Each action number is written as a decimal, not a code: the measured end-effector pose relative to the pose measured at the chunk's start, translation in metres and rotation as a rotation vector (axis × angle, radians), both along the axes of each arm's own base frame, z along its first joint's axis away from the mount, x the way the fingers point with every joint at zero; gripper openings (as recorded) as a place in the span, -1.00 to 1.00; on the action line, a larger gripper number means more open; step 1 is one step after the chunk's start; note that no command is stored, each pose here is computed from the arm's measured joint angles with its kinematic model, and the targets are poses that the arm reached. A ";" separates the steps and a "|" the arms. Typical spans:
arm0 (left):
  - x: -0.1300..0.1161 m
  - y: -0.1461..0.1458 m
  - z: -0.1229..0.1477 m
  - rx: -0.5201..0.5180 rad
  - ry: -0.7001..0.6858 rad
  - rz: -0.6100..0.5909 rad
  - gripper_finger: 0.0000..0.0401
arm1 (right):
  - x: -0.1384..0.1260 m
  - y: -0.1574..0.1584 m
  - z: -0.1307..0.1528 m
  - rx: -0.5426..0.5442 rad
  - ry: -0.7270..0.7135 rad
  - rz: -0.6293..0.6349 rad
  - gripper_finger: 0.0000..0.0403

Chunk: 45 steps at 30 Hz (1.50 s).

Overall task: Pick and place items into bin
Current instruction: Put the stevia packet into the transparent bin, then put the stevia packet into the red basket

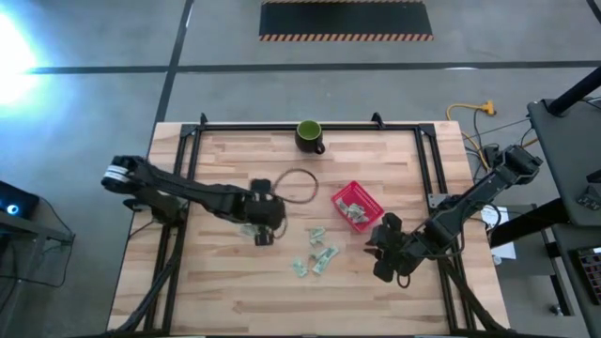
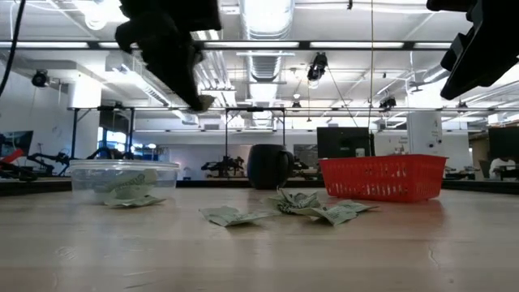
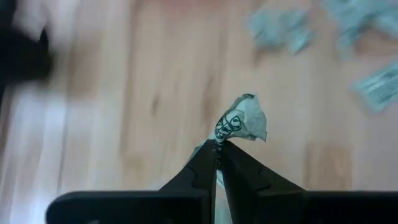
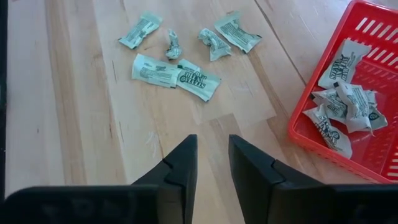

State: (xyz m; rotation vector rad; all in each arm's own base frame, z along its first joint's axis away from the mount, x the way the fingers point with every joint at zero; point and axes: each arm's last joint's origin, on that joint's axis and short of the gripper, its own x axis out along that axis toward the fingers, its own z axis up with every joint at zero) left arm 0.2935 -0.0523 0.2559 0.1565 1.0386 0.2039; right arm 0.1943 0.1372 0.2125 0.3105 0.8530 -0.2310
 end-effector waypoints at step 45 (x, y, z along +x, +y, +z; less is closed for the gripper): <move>-0.051 0.009 -0.030 -0.156 0.174 0.431 -0.34 | 0.040 0.005 -0.006 -0.137 -0.165 0.225 -0.55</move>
